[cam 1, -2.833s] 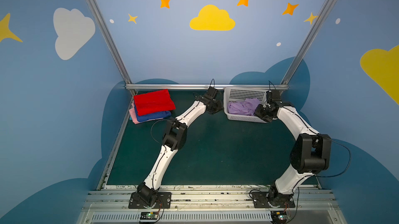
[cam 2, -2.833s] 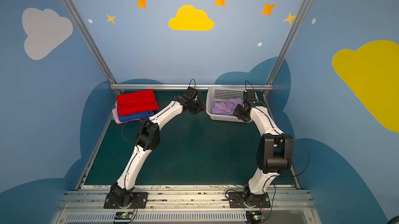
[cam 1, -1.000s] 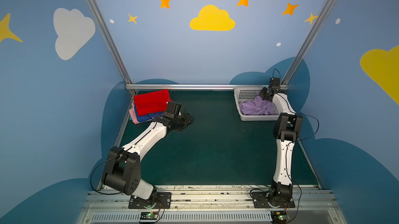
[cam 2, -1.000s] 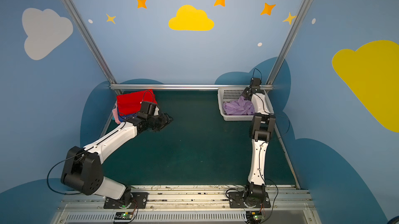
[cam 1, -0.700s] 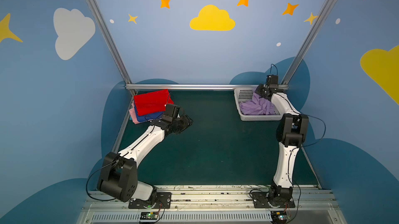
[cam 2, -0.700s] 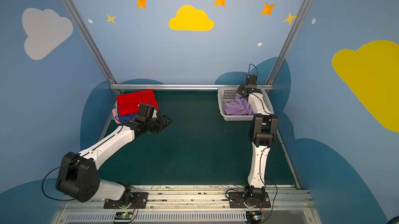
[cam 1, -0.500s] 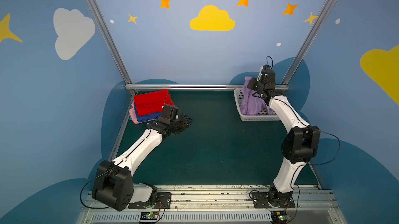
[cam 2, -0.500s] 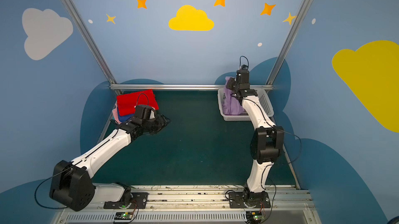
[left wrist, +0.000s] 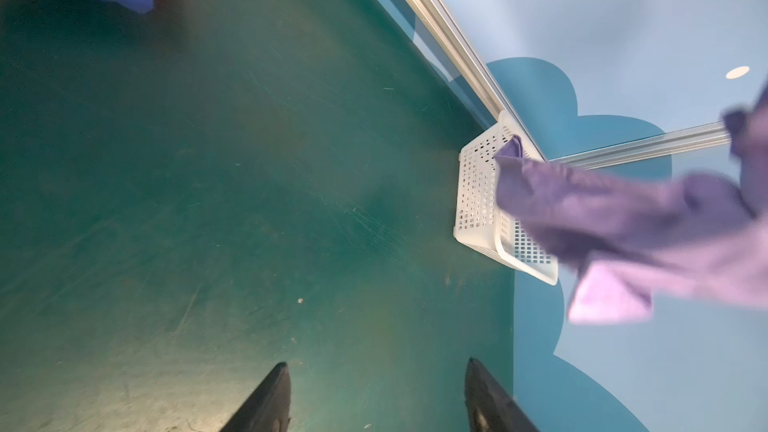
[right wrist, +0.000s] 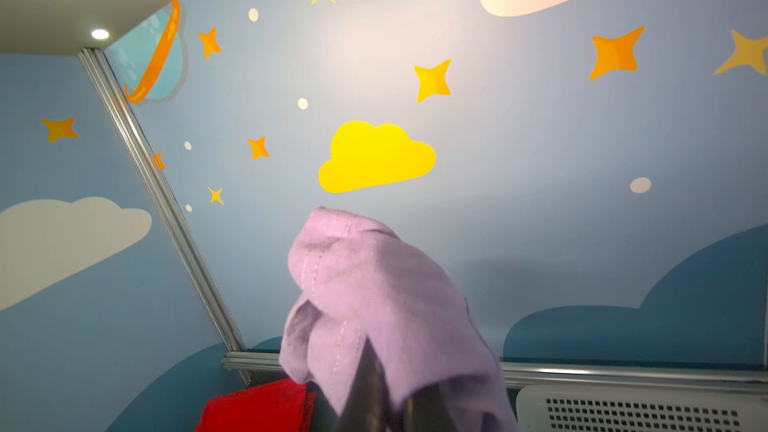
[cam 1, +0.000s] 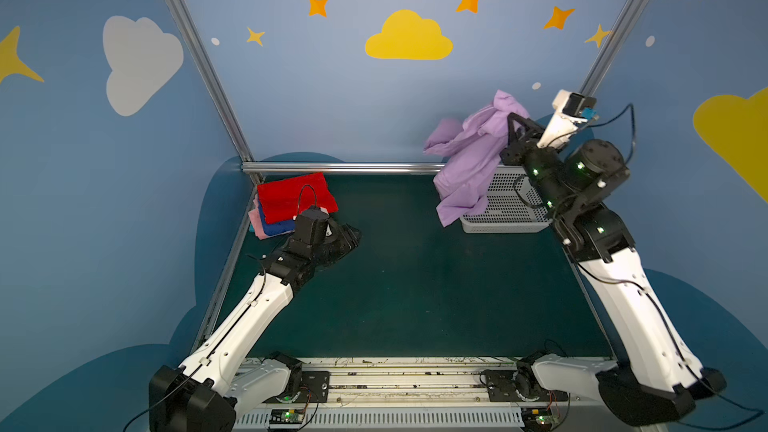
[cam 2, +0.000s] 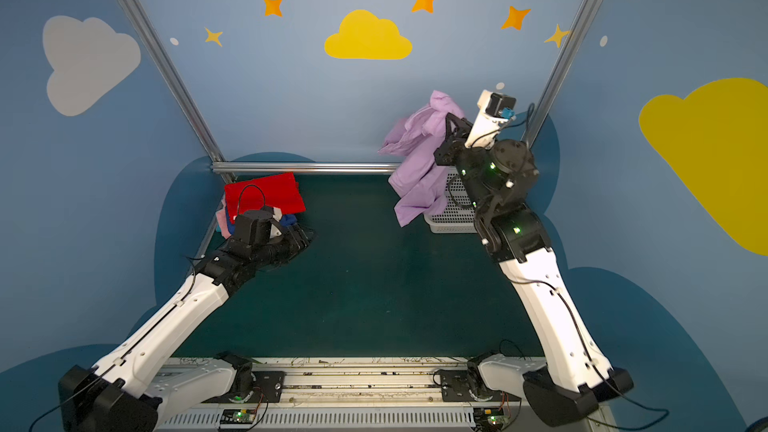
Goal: Fold and stack the t-shirts
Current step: 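Lower the lavender t-shirt onto the table with the right gripper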
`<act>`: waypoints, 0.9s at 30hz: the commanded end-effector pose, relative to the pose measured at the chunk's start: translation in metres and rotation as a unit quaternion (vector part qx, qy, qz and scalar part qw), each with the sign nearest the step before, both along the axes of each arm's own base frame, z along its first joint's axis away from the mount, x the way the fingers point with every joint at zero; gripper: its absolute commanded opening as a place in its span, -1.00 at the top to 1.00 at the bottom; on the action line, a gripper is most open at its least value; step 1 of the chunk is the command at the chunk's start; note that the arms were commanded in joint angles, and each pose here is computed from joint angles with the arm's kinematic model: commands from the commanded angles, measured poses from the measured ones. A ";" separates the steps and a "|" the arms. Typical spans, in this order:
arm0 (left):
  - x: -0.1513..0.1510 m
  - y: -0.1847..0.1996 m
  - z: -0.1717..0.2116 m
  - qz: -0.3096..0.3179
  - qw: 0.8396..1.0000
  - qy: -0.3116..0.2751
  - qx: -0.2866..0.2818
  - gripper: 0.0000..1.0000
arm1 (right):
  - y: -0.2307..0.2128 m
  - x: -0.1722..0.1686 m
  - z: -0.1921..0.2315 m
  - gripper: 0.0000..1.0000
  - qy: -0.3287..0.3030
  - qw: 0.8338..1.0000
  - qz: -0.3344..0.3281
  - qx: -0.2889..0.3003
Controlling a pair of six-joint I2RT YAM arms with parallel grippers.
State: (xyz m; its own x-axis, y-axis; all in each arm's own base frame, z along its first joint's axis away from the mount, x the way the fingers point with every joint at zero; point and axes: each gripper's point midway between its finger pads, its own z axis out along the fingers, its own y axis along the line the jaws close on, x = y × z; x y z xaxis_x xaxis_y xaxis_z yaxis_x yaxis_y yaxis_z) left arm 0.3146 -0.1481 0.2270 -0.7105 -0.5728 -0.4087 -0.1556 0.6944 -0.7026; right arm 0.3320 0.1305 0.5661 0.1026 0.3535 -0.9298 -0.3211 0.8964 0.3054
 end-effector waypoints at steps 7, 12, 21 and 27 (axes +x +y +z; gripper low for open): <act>0.005 0.000 -0.004 0.001 1.000 0.005 0.010 -0.34 | -0.061 -0.046 -0.125 1.00 0.169 0.980 -0.104 -0.024; 0.017 -0.014 -0.009 -0.015 1.000 0.017 -0.010 -0.34 | -0.052 -0.023 -0.257 1.00 0.310 0.940 -0.119 -0.077; 0.025 -0.020 -0.027 -0.019 0.999 0.037 -0.003 -0.34 | -0.090 0.047 -0.403 1.00 0.448 0.876 -0.173 -0.040; 0.028 -0.021 -0.033 -0.018 0.999 0.044 0.001 -0.34 | -0.091 0.083 -0.458 1.00 0.524 0.834 -0.168 -0.036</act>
State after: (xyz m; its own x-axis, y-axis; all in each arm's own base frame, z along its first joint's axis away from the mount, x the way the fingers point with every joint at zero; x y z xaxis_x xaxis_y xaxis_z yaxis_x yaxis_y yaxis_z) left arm 0.3369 -0.1665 0.1854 -0.7697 -0.5495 -0.3250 -0.2148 0.7023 -0.6787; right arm 0.3902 0.0281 0.1063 -0.7106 0.3689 -0.5991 0.3734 0.9195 0.1232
